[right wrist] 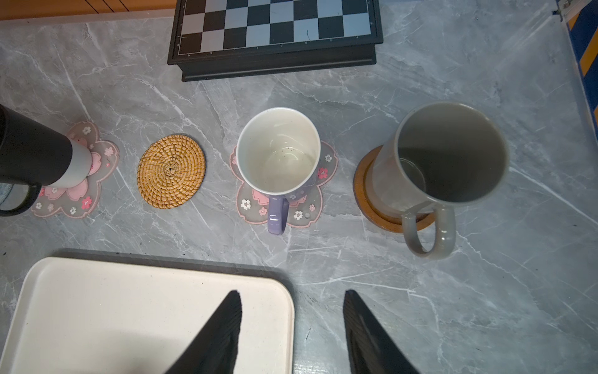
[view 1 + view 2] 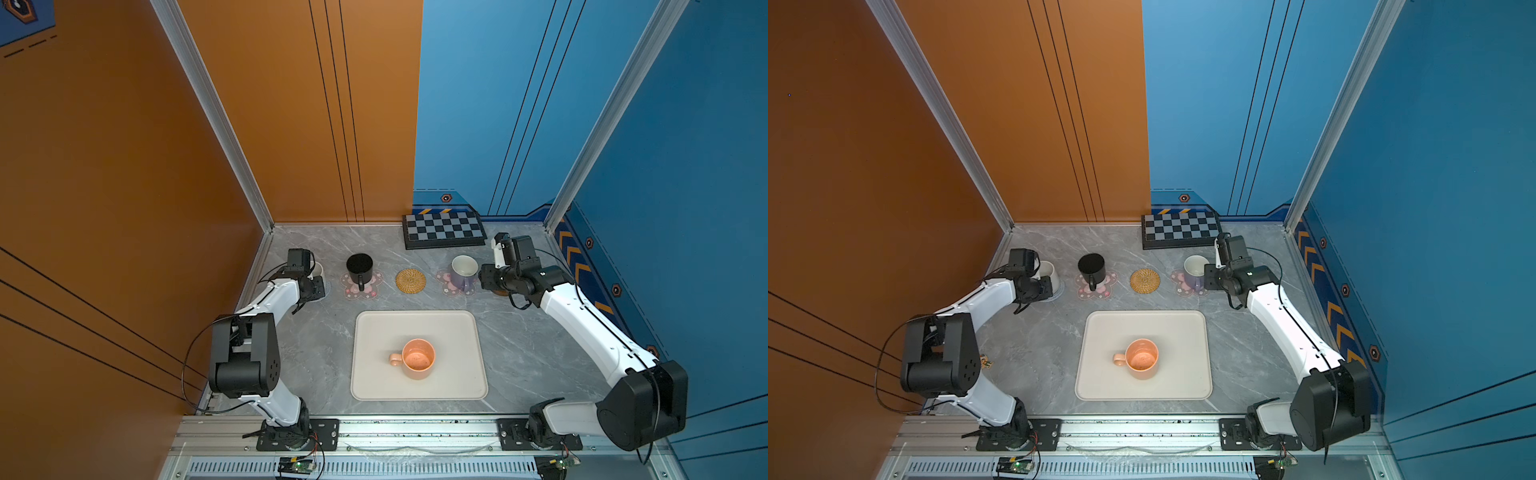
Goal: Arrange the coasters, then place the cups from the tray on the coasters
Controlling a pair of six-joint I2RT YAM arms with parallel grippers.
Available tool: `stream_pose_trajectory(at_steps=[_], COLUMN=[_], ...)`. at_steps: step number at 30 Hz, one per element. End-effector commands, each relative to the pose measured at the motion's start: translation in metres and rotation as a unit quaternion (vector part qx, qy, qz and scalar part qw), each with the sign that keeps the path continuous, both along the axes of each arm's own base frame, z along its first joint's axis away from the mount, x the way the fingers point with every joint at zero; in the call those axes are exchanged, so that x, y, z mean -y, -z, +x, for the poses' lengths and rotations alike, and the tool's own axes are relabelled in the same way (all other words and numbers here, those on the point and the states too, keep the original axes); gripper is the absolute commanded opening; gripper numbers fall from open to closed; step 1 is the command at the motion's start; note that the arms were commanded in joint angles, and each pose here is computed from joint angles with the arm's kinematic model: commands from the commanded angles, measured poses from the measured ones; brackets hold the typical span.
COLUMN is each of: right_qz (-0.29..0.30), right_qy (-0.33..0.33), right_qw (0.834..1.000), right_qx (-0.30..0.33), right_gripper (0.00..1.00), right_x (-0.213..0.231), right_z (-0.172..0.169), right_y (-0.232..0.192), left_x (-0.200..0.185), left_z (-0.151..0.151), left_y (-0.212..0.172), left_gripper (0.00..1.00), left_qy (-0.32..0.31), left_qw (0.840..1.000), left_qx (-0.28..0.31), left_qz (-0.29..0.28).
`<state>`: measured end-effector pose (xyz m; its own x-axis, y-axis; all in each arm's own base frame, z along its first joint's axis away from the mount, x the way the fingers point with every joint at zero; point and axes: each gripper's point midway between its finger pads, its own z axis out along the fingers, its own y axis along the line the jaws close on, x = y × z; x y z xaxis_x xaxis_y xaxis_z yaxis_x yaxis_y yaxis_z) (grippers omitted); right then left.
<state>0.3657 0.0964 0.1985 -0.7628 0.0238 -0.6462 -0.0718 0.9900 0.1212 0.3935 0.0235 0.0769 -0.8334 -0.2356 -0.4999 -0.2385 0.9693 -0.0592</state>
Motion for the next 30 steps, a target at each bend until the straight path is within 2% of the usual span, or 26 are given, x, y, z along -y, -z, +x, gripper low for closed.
stream_pose_trajectory(at_steps=[1,10,18,26,30], right_qz=[-0.006,-0.004,-0.004,-0.004,-0.005], right_qy=[-0.008,-0.009,-0.008,-0.007,-0.006], right_qw=[1.0,1.0,1.0,1.0,1.0], right_qx=[-0.006,-0.004,-0.002,0.0,0.0], right_gripper=[0.54,0.55,0.55,0.55,0.55], right_x=[0.0,0.0,0.001,0.003,0.004], right_z=[-0.009,-0.011,-0.015,-0.016,-0.018], right_y=[0.001,-0.001,-0.002,-0.004,-0.005], left_x=[0.001,0.004,-0.002,-0.012,-0.017], left_z=[0.0,-0.006,-0.013,-0.013,-0.015], left_y=[0.006,0.008,0.013,0.021,0.023], left_gripper=[0.0,0.04,0.13,0.12,0.17], left_qy=[0.001,-0.007,-0.014,-0.028,-0.038], left_qw=[1.0,1.0,1.0,0.999,0.998], left_qx=[0.003,-0.001,-0.014,-0.033,-0.038], left_qz=[0.004,-0.005,0.007,0.014,0.018])
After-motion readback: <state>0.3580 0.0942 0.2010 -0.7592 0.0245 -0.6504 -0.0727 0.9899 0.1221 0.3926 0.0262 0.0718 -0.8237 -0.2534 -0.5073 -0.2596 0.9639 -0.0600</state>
